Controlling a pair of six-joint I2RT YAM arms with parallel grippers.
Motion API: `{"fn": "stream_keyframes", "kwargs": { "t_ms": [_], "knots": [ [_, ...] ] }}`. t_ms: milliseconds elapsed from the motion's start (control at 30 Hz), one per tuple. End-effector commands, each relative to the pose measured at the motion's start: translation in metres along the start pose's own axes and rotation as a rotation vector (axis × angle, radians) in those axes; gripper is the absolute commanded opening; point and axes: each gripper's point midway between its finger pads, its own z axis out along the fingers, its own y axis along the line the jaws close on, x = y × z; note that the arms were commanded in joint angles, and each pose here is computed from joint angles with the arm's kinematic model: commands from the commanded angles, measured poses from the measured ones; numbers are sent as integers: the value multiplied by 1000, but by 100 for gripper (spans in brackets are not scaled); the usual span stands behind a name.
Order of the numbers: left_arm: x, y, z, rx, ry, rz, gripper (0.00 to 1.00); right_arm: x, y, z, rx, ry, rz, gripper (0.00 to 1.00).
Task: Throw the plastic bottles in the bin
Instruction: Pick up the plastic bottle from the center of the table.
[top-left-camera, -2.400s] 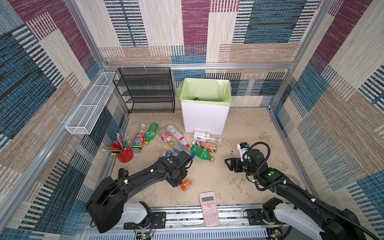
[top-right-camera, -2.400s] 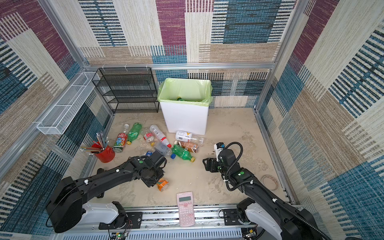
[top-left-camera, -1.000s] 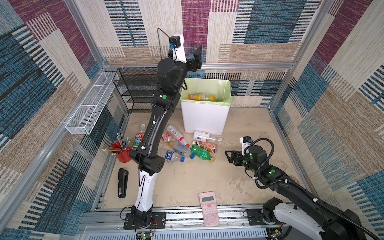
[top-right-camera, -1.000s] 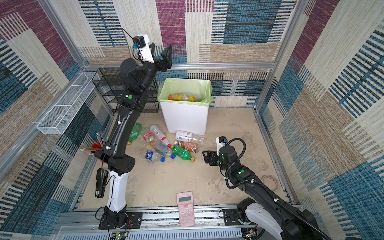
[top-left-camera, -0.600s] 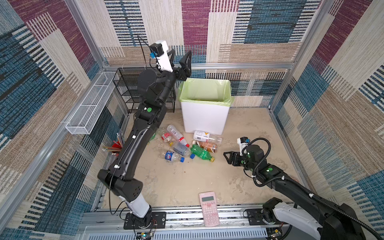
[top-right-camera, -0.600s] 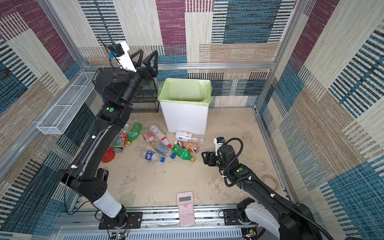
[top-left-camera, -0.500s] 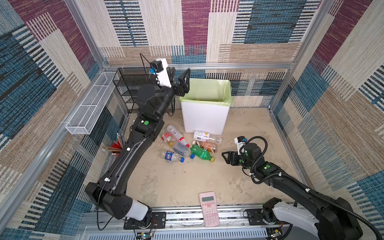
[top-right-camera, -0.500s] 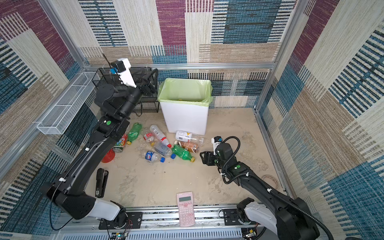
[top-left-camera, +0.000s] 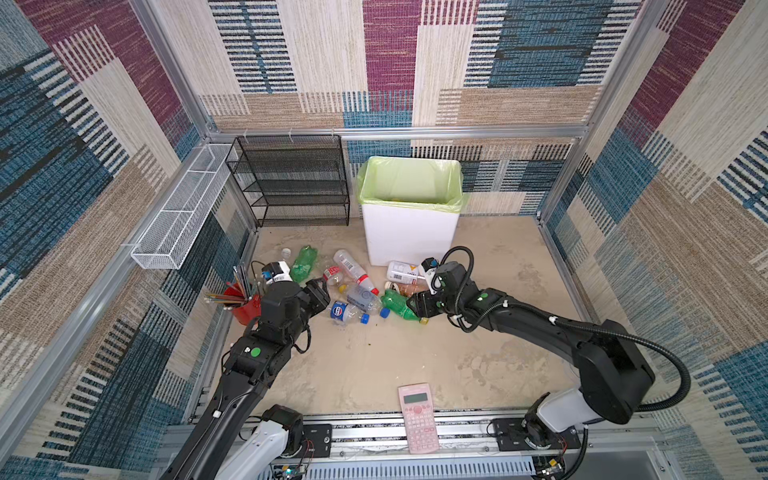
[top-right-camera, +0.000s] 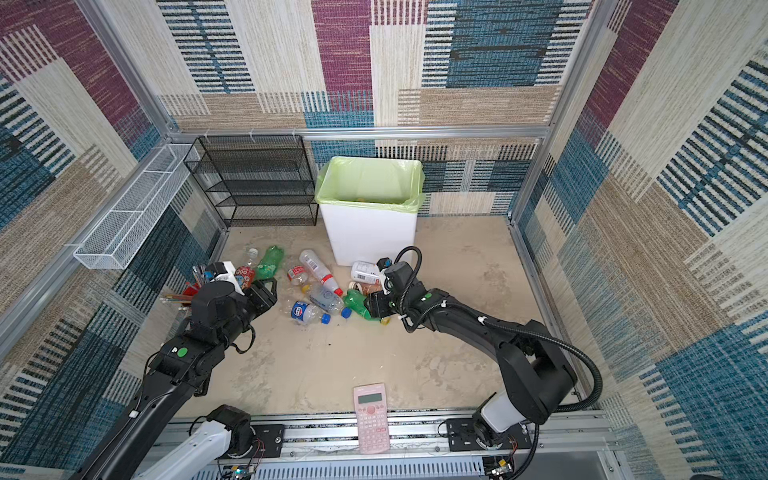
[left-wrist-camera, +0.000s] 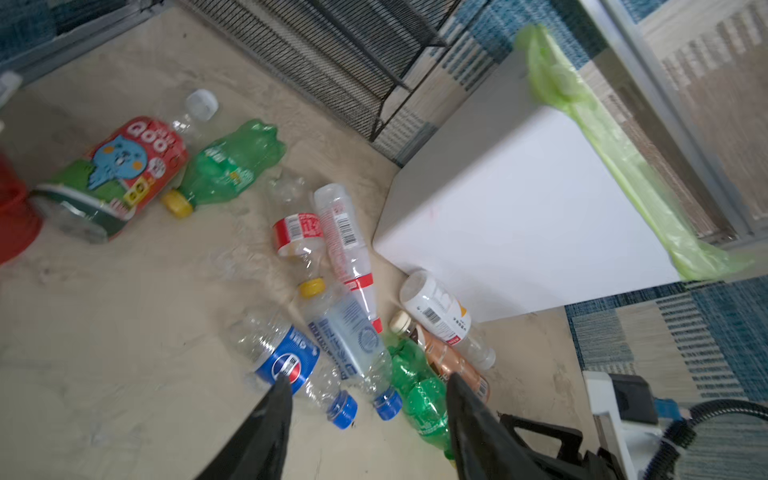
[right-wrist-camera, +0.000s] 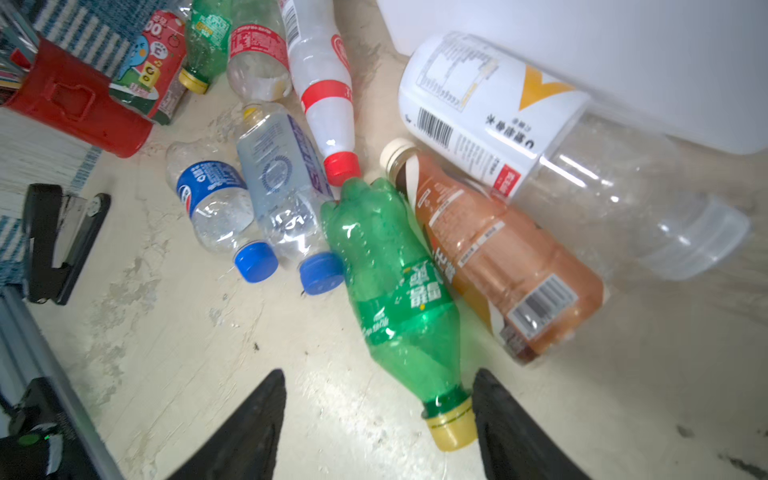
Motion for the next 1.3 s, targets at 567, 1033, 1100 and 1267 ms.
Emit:
{"fn": "stream_keyframes", "kwargs": {
  "t_ms": [567,1033,1100,1267],
  "knots": [
    [45,46,-4,-149,156,-247,54,16,5,73,96,248,-201,69],
    [46,47,-1,-150,161,-271,53,31,-10,99,164,349,-231,66],
    [46,47,0,-150,160,-270,53,29,-9,98,162,347,-230,64],
    [43,46,1,-146,153,-272,53,20,-2,77,143,300,-209,57]
  ]
}}
